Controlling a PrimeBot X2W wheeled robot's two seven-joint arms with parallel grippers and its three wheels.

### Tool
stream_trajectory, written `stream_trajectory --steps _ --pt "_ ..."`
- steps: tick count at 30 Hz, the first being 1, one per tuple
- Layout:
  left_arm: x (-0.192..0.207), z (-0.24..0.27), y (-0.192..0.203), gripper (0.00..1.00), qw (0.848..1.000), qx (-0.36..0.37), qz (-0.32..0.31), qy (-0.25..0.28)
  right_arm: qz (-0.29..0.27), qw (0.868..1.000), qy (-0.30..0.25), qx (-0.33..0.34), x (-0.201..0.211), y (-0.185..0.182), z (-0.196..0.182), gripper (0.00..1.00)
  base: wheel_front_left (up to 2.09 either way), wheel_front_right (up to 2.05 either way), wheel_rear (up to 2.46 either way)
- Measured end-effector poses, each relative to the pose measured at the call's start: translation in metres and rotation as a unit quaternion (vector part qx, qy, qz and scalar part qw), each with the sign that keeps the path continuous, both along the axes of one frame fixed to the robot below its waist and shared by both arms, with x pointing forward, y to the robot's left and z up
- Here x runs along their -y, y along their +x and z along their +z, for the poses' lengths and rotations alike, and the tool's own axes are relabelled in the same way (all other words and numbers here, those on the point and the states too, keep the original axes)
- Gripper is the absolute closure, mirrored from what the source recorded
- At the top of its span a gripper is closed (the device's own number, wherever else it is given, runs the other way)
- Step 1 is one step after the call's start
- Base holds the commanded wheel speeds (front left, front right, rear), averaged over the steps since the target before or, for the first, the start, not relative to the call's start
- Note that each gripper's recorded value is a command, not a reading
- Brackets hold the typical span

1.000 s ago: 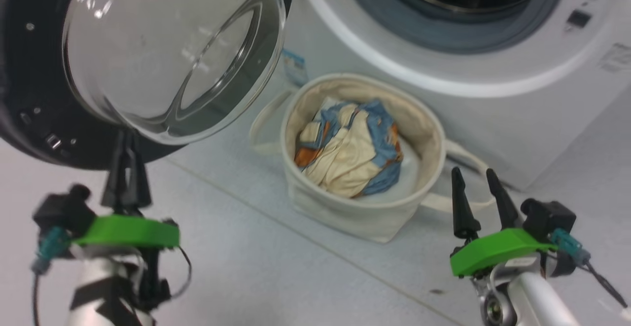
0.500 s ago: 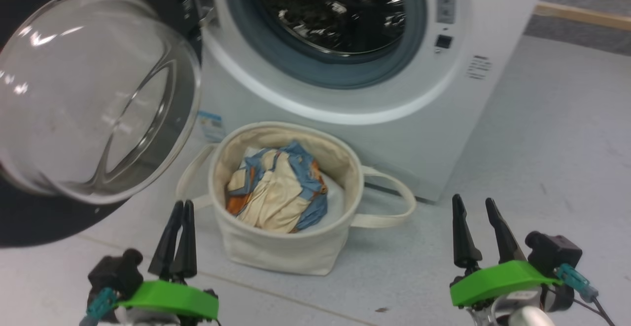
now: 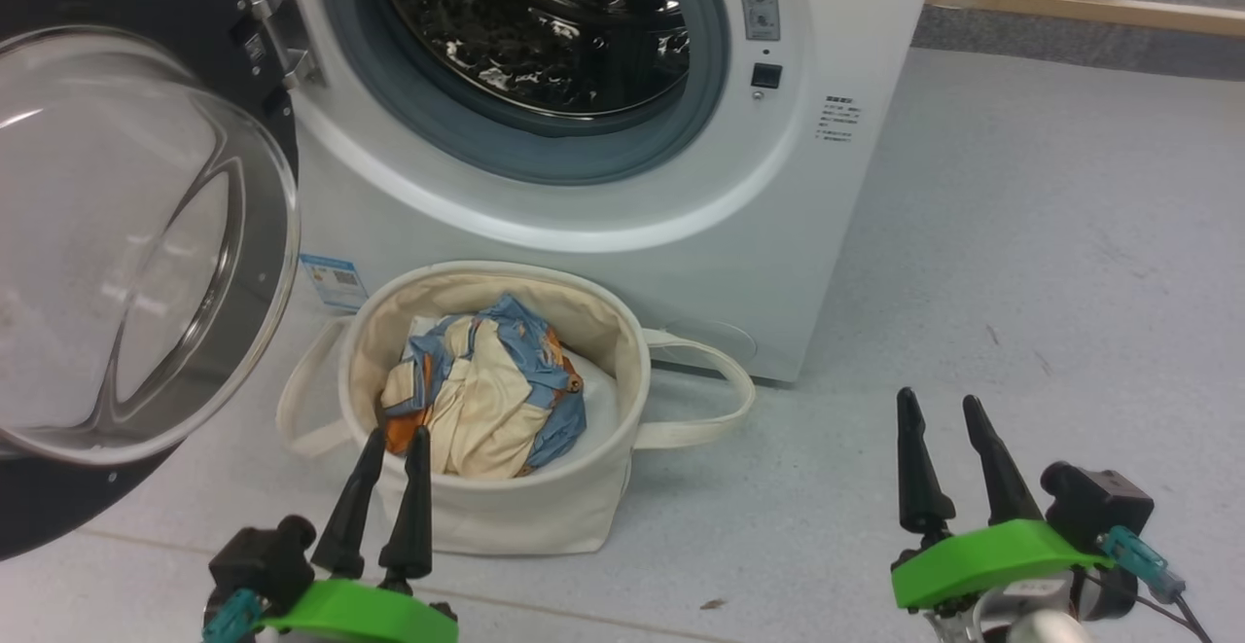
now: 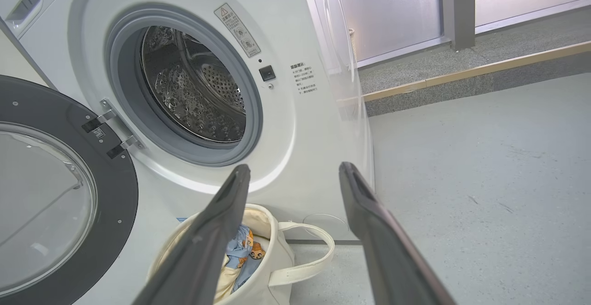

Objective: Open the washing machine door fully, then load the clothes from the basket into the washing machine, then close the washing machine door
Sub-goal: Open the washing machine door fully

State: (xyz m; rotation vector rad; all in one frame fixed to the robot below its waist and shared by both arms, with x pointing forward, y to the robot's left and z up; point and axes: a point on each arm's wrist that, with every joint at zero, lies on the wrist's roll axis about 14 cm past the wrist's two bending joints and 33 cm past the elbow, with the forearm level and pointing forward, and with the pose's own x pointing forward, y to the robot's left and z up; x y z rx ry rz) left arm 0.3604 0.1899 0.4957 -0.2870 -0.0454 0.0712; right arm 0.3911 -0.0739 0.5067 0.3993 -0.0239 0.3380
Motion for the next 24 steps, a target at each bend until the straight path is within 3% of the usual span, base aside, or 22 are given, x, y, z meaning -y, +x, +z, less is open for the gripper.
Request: stream_trajectory --steps 2,4,6,7,24 --pt "0.001 0.0 0.001 0.34 1.0 0.0 -0.001 -0.001 -0.003 1.0 0.0 0.001 0.002 -0.001 0.0 0.0 0.0 0.0 0.0" --pt "0.004 0.0 0.002 0.68 1.0 -0.001 -0.006 -0.001 -0.009 1.0 -0.001 0.0 0.006 -0.002 0.0 0.0 0.0 0.0 0.0" --pt "0.008 -0.001 0.005 0.12 1.0 -0.002 -0.012 -0.001 -0.017 1.0 -0.001 0.0 0.012 -0.003 0.0 0.0 0.0 0.0 0.0" --pt "0.01 -0.001 0.006 0.0 1.0 -0.003 -0.014 -0.001 -0.022 1.0 -0.001 -0.001 0.015 -0.003 0.0 0.0 0.0 0.0 0.0" --pt "0.037 -0.023 0.023 0.0 0.998 -0.037 -0.049 0.015 -0.078 0.997 -0.008 -0.022 0.054 -0.005 -0.015 0.0 0.0 0.0 0.0"
